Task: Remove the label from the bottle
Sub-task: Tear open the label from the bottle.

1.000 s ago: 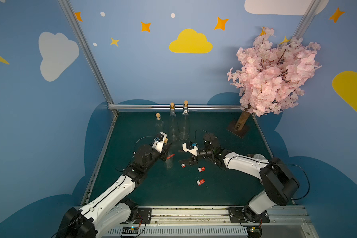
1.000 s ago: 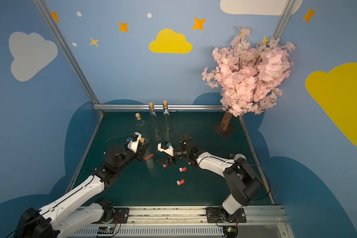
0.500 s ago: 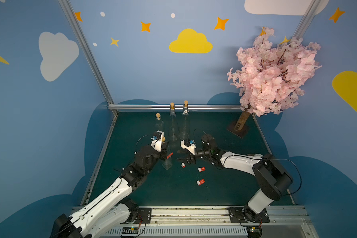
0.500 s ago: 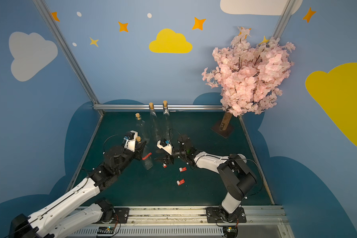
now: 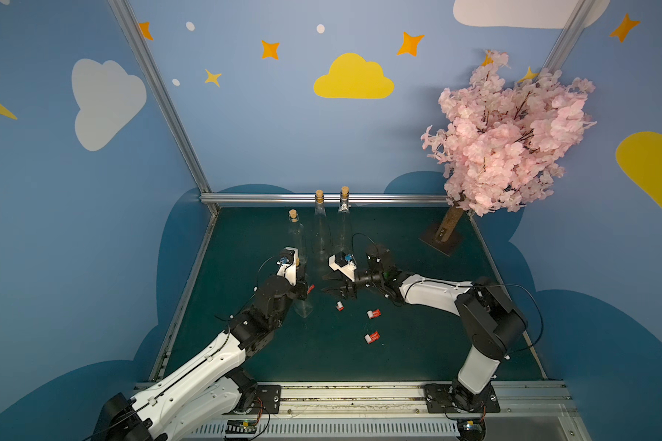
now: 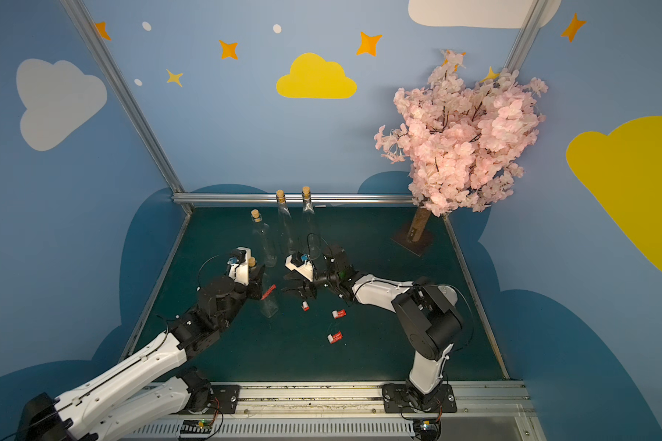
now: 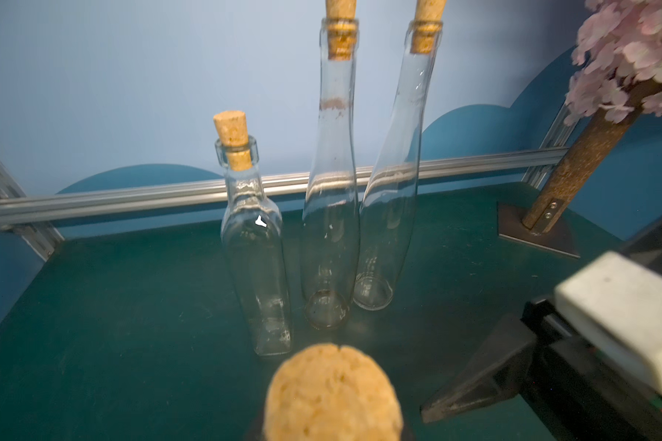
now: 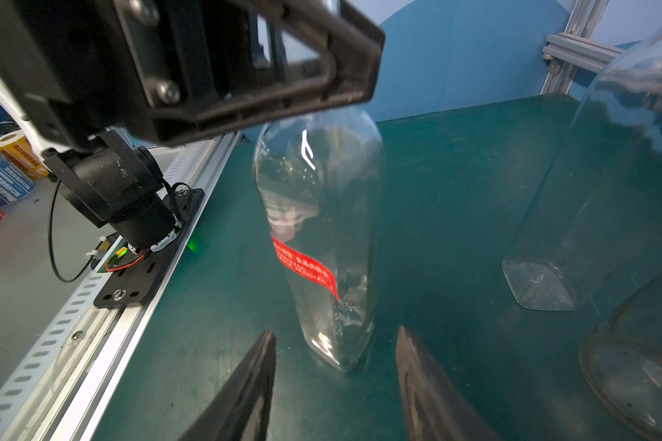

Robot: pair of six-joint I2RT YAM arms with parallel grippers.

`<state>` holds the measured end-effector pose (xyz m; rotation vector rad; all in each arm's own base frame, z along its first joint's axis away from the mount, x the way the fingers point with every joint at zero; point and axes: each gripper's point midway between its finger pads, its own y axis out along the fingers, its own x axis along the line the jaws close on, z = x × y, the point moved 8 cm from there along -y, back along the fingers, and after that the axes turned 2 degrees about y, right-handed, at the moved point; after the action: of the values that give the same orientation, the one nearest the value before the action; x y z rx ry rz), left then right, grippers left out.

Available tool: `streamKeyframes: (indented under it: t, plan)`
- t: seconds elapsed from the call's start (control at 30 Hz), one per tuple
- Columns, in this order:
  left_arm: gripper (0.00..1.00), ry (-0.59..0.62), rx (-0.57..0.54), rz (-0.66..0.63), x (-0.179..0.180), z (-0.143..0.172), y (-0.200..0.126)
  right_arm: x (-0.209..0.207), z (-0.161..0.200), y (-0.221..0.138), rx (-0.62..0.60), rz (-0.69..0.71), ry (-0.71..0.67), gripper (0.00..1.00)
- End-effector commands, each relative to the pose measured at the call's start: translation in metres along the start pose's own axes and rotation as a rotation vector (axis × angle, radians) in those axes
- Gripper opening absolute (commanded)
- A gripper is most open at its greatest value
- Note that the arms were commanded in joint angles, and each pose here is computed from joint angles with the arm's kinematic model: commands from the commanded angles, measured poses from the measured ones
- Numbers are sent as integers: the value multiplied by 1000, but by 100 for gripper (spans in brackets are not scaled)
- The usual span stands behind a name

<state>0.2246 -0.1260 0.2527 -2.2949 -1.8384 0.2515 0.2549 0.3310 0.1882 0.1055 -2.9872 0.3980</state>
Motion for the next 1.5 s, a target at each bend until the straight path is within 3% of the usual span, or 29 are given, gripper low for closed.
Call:
streamKeyframes:
  t: [0.0, 0.43, 1.07, 1.47]
  plan:
    - [3, -73, -77, -31, 4, -16, -5, 0, -6, 5, -15, -38, -12, 52]
    - [3, -48, -85, 24, 0, -8, -7, 2, -8, 16, -39, -144, -17, 45]
    - [3, -24, -70, 65, -5, -2, -4, -5, -5, 31, -51, -166, -9, 41]
    - [3, -19, -70, 66, -5, -1, -3, -5, -1, 33, -52, -178, 3, 31]
